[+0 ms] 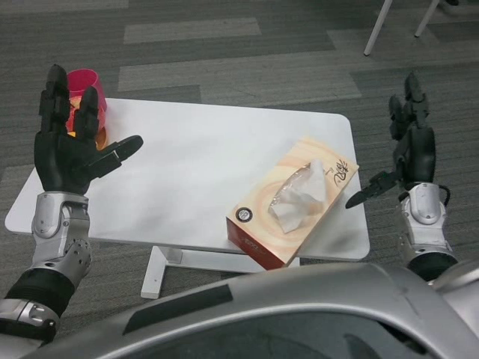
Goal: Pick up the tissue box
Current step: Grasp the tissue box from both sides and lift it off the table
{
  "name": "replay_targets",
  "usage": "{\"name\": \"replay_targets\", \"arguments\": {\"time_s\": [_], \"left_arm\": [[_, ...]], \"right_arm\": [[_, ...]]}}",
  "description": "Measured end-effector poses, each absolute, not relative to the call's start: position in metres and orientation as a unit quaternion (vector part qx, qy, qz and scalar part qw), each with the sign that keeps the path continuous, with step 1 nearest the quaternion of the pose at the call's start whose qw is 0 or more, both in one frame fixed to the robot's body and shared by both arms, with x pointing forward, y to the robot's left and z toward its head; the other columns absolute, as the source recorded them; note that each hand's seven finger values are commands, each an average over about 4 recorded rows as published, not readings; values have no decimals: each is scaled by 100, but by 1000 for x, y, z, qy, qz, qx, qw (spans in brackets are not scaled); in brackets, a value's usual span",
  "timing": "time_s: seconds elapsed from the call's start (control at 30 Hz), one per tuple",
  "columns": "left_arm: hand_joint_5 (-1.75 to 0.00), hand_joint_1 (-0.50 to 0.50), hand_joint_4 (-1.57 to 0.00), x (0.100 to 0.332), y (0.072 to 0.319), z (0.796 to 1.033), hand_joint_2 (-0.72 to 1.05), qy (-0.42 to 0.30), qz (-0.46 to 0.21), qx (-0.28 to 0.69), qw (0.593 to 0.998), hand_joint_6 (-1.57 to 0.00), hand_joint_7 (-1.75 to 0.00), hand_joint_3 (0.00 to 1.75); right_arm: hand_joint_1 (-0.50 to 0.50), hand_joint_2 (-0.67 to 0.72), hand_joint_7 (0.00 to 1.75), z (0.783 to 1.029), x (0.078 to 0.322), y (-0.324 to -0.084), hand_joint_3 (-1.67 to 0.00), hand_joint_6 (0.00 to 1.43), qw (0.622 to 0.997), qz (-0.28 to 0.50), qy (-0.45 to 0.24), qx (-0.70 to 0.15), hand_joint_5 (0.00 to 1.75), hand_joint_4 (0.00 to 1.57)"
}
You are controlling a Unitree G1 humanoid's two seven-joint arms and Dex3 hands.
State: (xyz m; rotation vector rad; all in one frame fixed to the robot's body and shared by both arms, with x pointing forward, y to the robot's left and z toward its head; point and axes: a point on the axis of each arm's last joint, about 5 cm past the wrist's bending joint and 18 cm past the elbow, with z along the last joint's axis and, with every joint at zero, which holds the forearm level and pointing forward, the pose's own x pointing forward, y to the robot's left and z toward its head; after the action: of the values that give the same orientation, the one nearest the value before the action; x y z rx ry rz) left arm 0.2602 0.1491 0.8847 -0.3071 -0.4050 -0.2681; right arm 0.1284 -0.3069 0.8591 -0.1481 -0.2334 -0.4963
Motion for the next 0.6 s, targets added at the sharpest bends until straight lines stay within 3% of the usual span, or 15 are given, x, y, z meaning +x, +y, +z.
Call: {"name": "replay_targets", "arguments": {"time_s": [0.3,0.6], "left_arm": [[-21,50,0,260,148,885,69,-199,-135,-150,959,0,0,0],[-21,50,0,260,147,885,69,-198,-139,-149,959,0,0,0]], "right_arm": [[-17,72,7,828,124,-293,-2,0,977,-208,-37,-42,0,0],[-15,72,2,814,134,-283,0,0,986,-166,5,-27,0,0]]}}
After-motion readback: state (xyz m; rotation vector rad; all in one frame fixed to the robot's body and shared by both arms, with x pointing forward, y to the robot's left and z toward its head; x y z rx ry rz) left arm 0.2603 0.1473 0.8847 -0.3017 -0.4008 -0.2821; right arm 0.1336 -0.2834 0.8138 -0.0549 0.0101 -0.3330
